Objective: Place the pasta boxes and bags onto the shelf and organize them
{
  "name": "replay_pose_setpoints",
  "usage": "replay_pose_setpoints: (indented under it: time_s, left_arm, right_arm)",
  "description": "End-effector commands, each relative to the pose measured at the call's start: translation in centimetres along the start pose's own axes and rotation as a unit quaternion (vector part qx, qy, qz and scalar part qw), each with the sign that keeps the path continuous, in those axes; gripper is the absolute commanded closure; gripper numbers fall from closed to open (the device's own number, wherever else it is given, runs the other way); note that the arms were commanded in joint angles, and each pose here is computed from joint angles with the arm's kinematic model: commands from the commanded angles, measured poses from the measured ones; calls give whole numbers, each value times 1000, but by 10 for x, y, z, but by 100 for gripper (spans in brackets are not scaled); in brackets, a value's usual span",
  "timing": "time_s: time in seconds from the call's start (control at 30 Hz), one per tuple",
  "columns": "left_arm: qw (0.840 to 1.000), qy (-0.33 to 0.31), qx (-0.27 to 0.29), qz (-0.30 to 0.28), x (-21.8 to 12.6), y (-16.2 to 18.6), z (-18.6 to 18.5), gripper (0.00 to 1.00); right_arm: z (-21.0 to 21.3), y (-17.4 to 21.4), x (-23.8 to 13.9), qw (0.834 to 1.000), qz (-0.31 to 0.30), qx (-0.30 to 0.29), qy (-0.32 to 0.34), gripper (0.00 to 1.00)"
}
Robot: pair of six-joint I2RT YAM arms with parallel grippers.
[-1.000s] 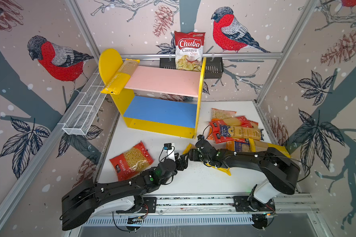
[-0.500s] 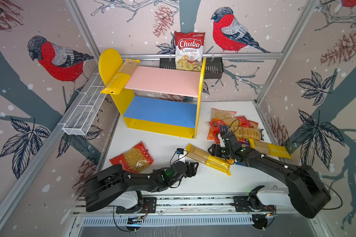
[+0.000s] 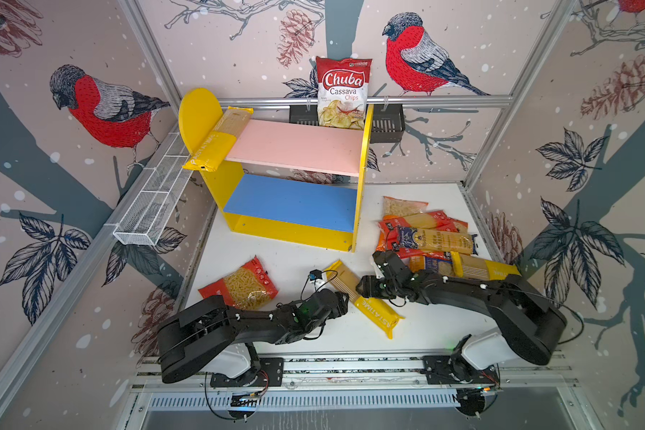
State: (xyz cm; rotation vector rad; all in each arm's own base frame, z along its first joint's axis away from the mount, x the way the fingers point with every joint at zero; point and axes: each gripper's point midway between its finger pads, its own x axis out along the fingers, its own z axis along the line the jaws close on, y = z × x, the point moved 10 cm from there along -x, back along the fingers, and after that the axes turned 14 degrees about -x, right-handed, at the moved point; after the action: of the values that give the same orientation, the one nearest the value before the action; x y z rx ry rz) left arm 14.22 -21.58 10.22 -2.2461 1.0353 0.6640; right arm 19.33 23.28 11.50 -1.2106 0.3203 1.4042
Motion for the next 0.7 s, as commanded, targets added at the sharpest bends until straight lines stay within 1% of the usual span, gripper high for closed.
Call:
replay_pose_setpoints:
  time_s: [0.0,0.07,0.1,0.2,0.27,0.37,0.43,0.6,0.67]
  left_arm:
    - [999,-28,-38,-8,-1,-5,13,34]
    - [999,-25,-44,-14,-4,-11,16,34]
    - [999,-22,-43,-23,-6,-13,16,34]
    - [998,-13,-32,-45,-13,-20,14,34]
    - [998,-10,-28,-49,-15,-22,12,34]
    - [999,1,-32,-40,-15,-23,13,35]
    - [999,9,-39,-31,-14,-21,14,36]
    - [998,34,-58,-18,-11,-17,16,40]
    - [997,41,-63,-15,-10,-16,17,46]
  right_arm:
    - [27,-19,10,995,-20,14,-93,31]
    - [35,-23,10,992,-20,6,-127,31]
    - [36,-24,8,991,-18,1,-132,31]
    - [22,-24,-1,993,-17,-1,-118,31]
    - [4,-19,-5,995,-12,9,-100,32]
    - [-15,-9,-8,997,3,12,-77,33]
    - [-19,-4,-7,997,13,7,-74,35]
    - [-16,3,4,995,29,3,-96,37]
    - [-12,4,11,993,35,1,-112,38]
